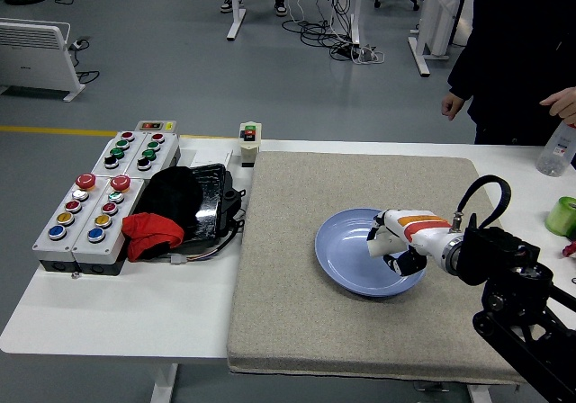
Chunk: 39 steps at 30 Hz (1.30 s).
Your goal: Pick pipe place plate twice
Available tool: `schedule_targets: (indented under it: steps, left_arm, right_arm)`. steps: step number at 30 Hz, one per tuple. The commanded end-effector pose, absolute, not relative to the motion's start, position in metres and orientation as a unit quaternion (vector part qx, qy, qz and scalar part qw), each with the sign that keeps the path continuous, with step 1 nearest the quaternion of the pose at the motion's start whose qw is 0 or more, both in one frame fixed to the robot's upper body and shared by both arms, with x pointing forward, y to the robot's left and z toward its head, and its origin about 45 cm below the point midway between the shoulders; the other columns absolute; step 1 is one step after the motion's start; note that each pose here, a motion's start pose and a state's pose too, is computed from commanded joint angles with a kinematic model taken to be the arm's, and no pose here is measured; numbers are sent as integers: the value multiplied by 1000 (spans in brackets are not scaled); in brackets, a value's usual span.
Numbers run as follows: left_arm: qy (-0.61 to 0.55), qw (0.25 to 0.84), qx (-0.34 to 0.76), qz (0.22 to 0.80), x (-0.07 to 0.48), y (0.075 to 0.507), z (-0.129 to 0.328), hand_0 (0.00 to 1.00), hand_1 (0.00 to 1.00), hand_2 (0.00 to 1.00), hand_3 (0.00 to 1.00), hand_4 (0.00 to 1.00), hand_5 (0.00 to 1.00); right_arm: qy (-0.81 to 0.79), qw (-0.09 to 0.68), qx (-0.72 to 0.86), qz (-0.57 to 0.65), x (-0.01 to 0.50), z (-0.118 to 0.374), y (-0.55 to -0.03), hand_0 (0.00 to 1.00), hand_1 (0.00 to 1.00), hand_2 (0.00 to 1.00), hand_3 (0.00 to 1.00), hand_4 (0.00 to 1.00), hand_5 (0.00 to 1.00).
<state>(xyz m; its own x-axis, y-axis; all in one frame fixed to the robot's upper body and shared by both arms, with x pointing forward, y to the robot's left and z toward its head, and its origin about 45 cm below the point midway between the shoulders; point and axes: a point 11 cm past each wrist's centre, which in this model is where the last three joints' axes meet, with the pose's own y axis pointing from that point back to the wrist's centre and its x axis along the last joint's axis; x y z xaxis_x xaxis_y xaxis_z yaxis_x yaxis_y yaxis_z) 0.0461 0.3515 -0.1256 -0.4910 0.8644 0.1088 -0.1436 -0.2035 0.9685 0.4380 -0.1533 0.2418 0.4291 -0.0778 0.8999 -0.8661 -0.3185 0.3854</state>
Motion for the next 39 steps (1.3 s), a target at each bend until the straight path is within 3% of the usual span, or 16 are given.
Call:
schedule_targets:
  steps: [2,3,8,9,18,25,29,39]
  left_arm:
    - [516,363,349,693,47,352,-125,706,696,730,692,390,998]
    - [515,363,348,694,47,352,-125,706,696,730,692,390,998]
    - [515,363,348,694,48,352,-125,706,696,730,692,390,998]
    - [515,363,348,694,48,352,-125,706,697,730,692,391,998]
    - [515,364,348,694,48,352,-125,707,697,730,691,390,998]
    - [514,364,347,695,48,352,-125,707,697,730,690,390,998]
    - [514,364,348,695,48,352,-125,707,694,730,690,390,998]
    - [516,362,350,693,45,351,-126,707,695,730,690,391,998]
  right_arm:
    - [-335,490,696,403,441,237,-155,669,702,815,838,571,85]
    - [-333,496,696,398,441,235,-156,871,869,998,998,738,227]
    - [-333,515,693,380,446,230,-163,871,869,998,998,738,227]
    - [-335,516,692,377,447,229,-164,958,938,998,998,799,267]
    - [-383,478,701,365,454,249,-178,956,943,998,998,807,265]
    - [-442,495,662,348,473,268,-227,955,936,998,998,806,268]
    - [-460,534,645,296,483,257,-268,953,924,998,998,794,265]
    - [-483,537,654,224,488,237,-290,949,920,998,998,788,262]
